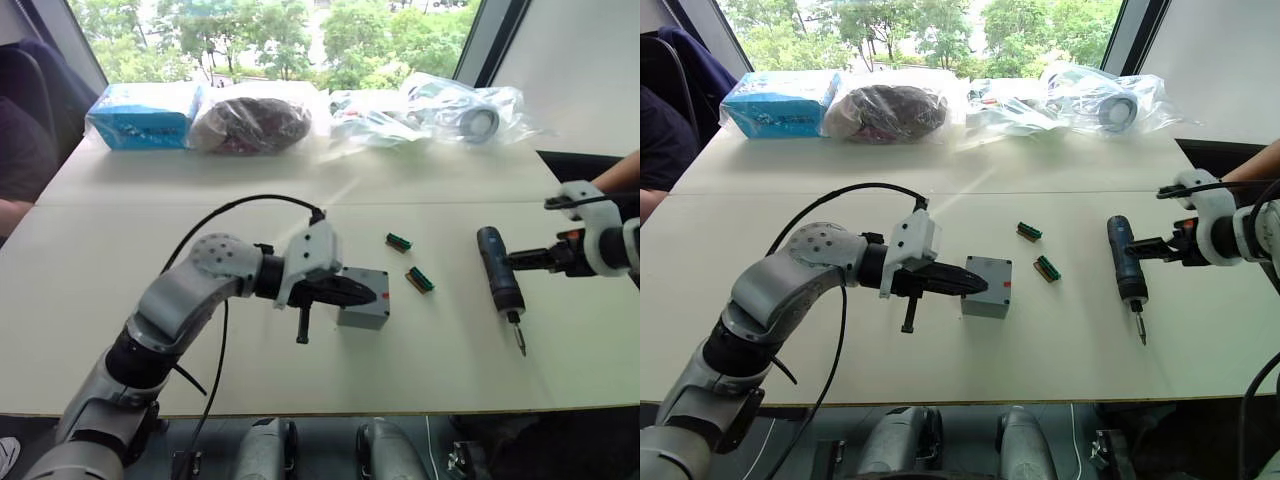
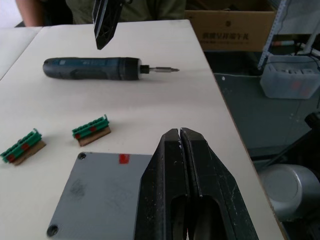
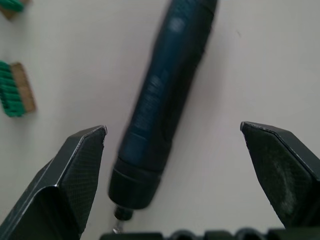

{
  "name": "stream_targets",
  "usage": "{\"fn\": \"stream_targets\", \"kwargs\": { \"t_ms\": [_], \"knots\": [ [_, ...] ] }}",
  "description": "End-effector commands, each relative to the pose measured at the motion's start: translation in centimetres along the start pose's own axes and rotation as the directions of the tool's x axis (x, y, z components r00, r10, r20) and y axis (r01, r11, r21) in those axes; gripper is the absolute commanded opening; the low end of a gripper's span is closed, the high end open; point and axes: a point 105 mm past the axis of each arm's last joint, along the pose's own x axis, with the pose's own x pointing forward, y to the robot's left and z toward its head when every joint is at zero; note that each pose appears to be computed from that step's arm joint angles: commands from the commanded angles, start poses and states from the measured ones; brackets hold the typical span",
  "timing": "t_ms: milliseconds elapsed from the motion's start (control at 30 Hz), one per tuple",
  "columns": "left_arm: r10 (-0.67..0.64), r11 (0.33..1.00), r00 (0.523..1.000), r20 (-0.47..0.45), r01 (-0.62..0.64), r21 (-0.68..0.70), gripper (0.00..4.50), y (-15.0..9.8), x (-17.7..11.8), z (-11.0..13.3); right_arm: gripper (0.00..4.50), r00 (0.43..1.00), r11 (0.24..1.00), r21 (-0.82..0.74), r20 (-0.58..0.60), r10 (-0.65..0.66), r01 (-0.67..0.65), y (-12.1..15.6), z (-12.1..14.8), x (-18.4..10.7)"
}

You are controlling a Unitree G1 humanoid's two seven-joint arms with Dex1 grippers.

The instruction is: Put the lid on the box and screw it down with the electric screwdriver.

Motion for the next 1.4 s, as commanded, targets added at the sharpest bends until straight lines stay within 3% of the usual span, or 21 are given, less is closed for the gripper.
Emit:
{"fn": "stream_targets", "kwargs": {
  "t_ms": [33, 600, 700, 900, 1033, 1133, 1200, 1233, 1300, 1400],
  "knots": [
    [0.024, 0.999, 1.0, 0.016, -0.025, 0.049, 0.0, 0.0, 0.1, 0.8, 4.48, 0.997, 0.997, -0.035, -0.035, 0.063, -0.064, 0.5, 0.6, 0.2],
    [0.126, 0.992, 0.992, 0.006, -0.126, 0.016, 0.0, -0.2, -0.4, 0.3, 4.48, 0.958, 0.988, -0.092, -0.273, 0.094, -0.123, 0.1, -1.8, 4.9],
    [0.137, 0.99, 0.991, 0.002, -0.137, 0.011, 0.0, -0.1, -0.5, 0.2, 3.92, 0.947, 0.986, -0.094, -0.305, 0.102, -0.137, 0.1, -2.6, 5.5],
    [0.159, 0.987, 0.987, -0.012, -0.159, 0.003, 0.0, 0.5, -1.0, -0.2, 2.13, 0.943, 0.985, -0.111, -0.321, 0.088, -0.13, 0.1, -3.0, 6.0],
    [0.187, 0.982, 0.982, -0.015, -0.187, -0.013, 0.0, 1.4, -1.6, -0.6, 1.94, 0.977, 0.987, -0.146, -0.213, 0.028, -0.06, -0.6, -1.0, 5.6],
    [0.21, 0.977, 0.976, -0.061, -0.212, -0.027, 0.0, 2.5, -2.5, -1.8, 1.94, 0.993, 0.97, -0.225, 0.099, -0.066, 0.087, -1.3, 4.9, 3.3],
    [0.203, 0.979, 0.973, -0.111, -0.204, -0.002, 0.0, 2.8, -2.9, -2.6, 1.94, 0.937, 0.965, -0.234, 0.347, -0.033, 0.121, 0.0, 9.2, 1.2],
    [0.198, 0.98, 0.974, -0.106, -0.199, -0.002, 0.0, 3.0, -2.9, -2.6, 1.94, 0.859, 0.968, -0.239, 0.509, 0.061, 0.073, 1.8, 11.5, -0.2],
    [0.182, 0.983, 0.979, -0.093, -0.183, 0.002, 0.0, 3.2, -2.9, -2.3, 1.94, 0.663, 0.967, -0.254, 0.721, 0.199, -0.014, 5.0, 14.0, -3.5],
    [0.171, 0.985, 0.981, -0.096, -0.17, 0.016, 0.0, 3.8, -2.7, -2.4, 1.94, 0.408, 0.924, -0.335, 0.829, 0.382, -0.184, 10.2, 13.7, -7.0]
  ]
}}
